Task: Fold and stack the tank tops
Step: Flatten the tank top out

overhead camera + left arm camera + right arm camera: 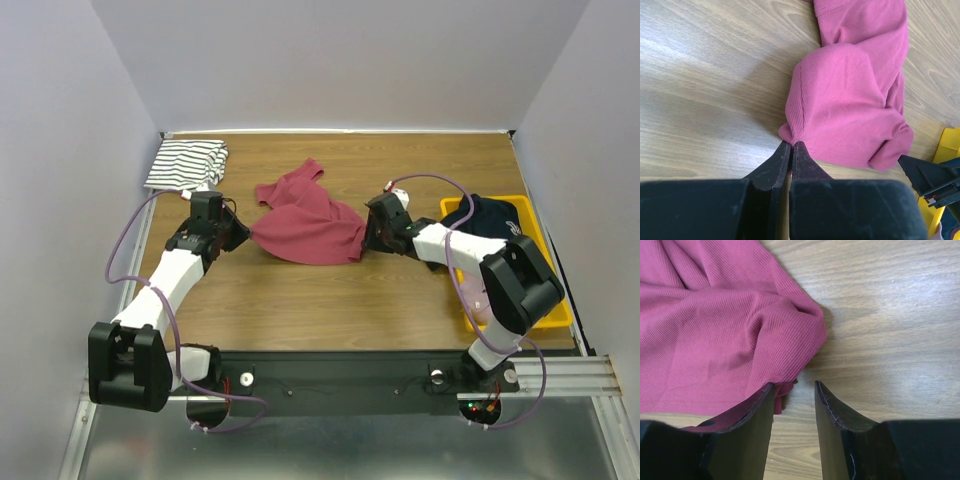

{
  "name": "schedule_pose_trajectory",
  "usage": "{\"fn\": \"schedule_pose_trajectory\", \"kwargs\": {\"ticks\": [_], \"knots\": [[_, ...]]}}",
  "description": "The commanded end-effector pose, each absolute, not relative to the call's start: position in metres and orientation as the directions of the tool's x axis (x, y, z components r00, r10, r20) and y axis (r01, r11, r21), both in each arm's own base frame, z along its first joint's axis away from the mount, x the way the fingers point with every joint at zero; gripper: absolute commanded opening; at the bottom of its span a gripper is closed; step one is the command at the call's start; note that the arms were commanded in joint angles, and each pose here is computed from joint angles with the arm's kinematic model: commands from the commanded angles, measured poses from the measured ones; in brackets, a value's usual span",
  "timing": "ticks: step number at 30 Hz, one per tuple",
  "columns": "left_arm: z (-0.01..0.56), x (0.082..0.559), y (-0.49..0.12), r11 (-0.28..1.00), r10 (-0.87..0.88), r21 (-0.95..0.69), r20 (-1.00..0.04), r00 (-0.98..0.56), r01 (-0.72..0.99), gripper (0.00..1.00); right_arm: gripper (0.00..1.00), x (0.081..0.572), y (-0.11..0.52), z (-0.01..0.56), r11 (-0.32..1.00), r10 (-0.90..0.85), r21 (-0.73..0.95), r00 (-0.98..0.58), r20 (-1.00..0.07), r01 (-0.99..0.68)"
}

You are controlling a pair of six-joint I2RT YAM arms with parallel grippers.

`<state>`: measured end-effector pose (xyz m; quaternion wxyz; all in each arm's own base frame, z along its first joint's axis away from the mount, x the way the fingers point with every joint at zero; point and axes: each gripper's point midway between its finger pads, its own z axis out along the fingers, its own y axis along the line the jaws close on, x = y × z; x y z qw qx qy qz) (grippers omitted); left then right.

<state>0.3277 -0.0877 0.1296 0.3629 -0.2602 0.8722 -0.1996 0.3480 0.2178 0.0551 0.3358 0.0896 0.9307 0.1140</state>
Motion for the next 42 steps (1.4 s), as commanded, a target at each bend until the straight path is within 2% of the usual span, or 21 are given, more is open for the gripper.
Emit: {"fn": "schedule_pose_trajectory", "kwargs": {"ticks": [1, 22, 36, 38, 42], "knots": [[0.153, 0.333, -0.087, 0.790, -0.589, -0.555, -0.571, -0.572, -0.259, 0.00, 0.43, 0.369, 0.225, 0.081, 0.939, 0.304, 0.331, -0.685, -0.663, 0.096], [0.154, 0.332, -0.088, 0.797, -0.577, -0.553, -0.575, -0.580, -0.244, 0.00, 0.43, 0.413, 0.252, 0.088, 0.937, 0.306, 0.341, -0.650, -0.696, 0.075], [0.150, 0.335, -0.091, 0.801, -0.567, -0.550, -0.571, -0.594, -0.236, 0.00, 0.43, 0.424, 0.263, 0.072, 0.947, 0.267, 0.318, -0.675, -0.688, 0.050], [0.149, 0.335, -0.091, 0.801, -0.567, -0.550, -0.571, -0.594, -0.236, 0.00, 0.49, 0.430, 0.263, 0.078, 0.949, 0.262, 0.312, -0.661, -0.703, 0.044], [0.146, 0.335, -0.090, 0.803, -0.564, -0.546, -0.570, -0.598, -0.238, 0.00, 0.53, 0.431, 0.264, 0.098, 0.945, 0.265, 0.325, -0.641, -0.721, 0.025]]}}
